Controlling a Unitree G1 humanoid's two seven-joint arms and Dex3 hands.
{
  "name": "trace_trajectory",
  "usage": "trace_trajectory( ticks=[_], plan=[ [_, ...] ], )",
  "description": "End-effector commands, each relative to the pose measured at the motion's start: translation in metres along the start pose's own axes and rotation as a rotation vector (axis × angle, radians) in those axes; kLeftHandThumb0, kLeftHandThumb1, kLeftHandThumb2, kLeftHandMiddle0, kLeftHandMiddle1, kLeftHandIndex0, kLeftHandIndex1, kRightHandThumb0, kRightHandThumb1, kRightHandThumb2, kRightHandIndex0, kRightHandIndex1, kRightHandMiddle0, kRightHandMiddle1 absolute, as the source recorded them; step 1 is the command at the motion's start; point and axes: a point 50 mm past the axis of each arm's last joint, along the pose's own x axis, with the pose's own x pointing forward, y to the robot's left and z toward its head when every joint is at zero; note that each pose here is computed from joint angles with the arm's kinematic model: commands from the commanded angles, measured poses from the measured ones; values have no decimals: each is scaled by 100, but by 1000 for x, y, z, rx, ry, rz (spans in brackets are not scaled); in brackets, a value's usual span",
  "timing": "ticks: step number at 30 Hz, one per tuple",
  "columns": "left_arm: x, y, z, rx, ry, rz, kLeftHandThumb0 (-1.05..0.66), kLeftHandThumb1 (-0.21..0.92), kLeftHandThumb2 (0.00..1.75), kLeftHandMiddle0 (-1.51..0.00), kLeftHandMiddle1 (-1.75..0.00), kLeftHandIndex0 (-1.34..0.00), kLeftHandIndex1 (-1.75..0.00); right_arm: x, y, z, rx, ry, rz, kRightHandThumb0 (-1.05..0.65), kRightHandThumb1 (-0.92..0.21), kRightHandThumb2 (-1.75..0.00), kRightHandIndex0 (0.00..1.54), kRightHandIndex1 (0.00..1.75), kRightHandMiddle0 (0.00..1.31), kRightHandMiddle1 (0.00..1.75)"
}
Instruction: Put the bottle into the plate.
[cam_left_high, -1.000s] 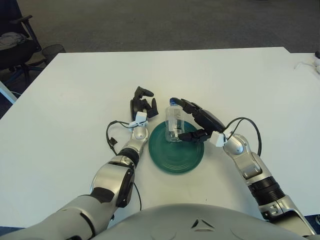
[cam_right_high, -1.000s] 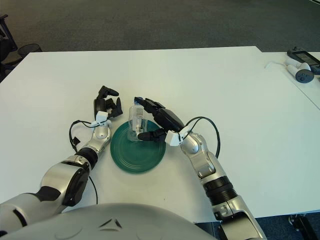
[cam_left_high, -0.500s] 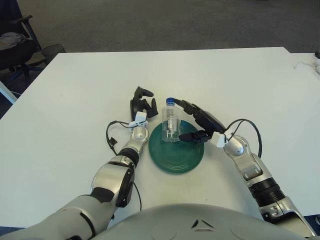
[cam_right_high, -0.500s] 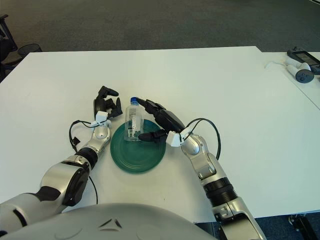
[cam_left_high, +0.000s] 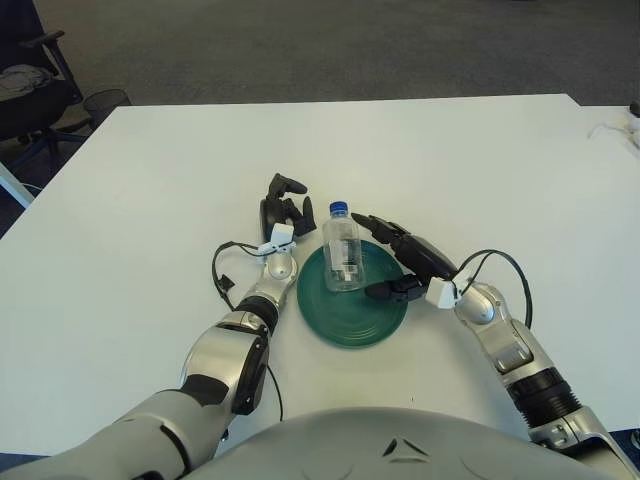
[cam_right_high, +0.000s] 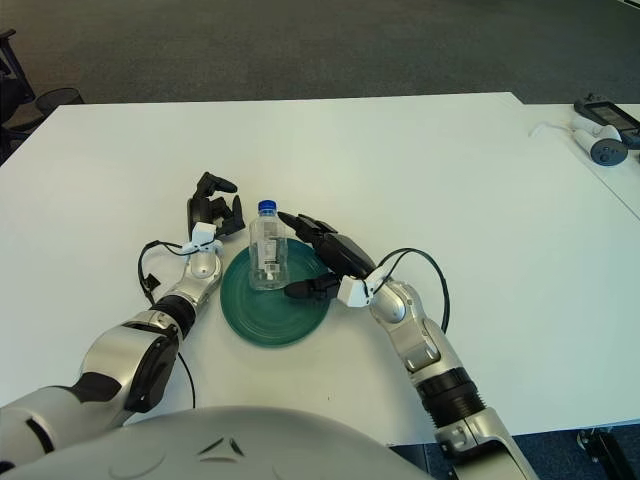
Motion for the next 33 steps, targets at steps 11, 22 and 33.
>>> trace_trajectory(
  ticks=[11, 22, 33],
  plan=[
    [-9, 5, -13, 29, 62, -5, -45, 39, 122, -114, -175, -55, -175, -5, 3, 1, -86, -8, 25, -102, -92, -46, 6, 2, 0, 15],
    [-9, 4, -14, 30, 70, 0, -45, 40, 121, -112, -175, -55, -175, -6, 4, 2, -135, 2, 74, -100, -92, -51, 8, 2, 0, 18],
    [-10, 4, -14, 34, 70, 6, -45, 40, 121, -111, -175, -55, -175, -7, 3, 3, -162, 14, 86, -97, -92, -49, 10, 2, 0, 24]
  ],
)
